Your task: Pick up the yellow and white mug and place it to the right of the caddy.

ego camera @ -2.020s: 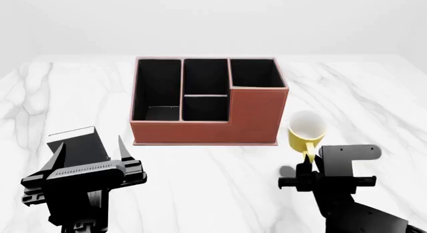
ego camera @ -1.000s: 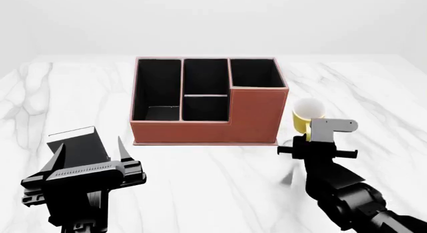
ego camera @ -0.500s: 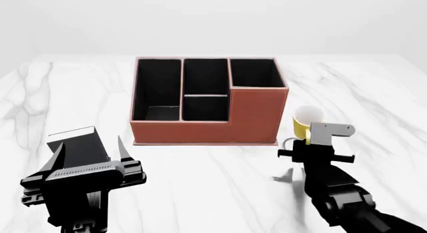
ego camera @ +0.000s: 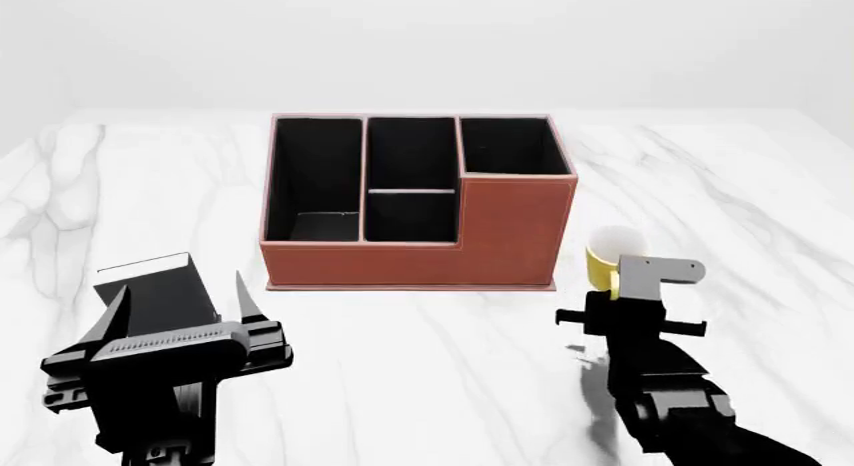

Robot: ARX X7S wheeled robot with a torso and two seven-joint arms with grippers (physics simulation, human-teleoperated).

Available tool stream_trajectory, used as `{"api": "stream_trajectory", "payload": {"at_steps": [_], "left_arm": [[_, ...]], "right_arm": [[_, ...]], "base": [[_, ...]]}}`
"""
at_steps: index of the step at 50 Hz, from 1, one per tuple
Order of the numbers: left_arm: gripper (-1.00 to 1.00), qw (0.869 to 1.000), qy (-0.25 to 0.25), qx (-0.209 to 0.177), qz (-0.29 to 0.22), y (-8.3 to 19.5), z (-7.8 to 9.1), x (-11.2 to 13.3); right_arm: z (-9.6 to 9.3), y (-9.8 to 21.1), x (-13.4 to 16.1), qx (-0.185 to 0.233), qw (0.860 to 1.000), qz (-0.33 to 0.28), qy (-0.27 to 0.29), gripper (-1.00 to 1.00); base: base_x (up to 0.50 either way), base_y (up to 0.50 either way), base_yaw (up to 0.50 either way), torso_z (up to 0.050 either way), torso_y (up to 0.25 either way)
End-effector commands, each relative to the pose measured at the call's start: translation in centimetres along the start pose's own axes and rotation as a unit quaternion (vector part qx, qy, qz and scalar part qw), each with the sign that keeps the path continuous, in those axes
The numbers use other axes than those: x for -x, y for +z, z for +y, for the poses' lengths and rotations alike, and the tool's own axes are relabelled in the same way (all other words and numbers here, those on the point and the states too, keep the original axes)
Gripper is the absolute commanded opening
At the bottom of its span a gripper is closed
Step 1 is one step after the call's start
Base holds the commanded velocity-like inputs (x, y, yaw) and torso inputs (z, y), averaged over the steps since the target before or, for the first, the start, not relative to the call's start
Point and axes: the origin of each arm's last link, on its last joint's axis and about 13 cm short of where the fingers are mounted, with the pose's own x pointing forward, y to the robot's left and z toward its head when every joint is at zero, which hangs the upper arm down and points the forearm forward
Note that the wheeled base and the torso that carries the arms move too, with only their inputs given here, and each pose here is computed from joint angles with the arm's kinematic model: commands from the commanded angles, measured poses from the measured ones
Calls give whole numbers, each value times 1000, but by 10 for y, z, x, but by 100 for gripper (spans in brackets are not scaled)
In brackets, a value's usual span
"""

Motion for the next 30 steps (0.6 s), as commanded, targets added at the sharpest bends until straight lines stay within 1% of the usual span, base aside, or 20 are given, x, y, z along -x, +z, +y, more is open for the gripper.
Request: {"api": "stream_trajectory", "payload": {"at_steps": [1,30], "left_arm": [[100,1000,0,-1,-4,-1,0,0],[100,1000,-1,1,-5,0,0,-1]], "right_arm": [[1,0,-1,20,1000,-1,4,-100],[1,-2,0,27,999,23,5,-100]], "base": [[0,0,0,0,0],[0,0,0,0,1]]}}
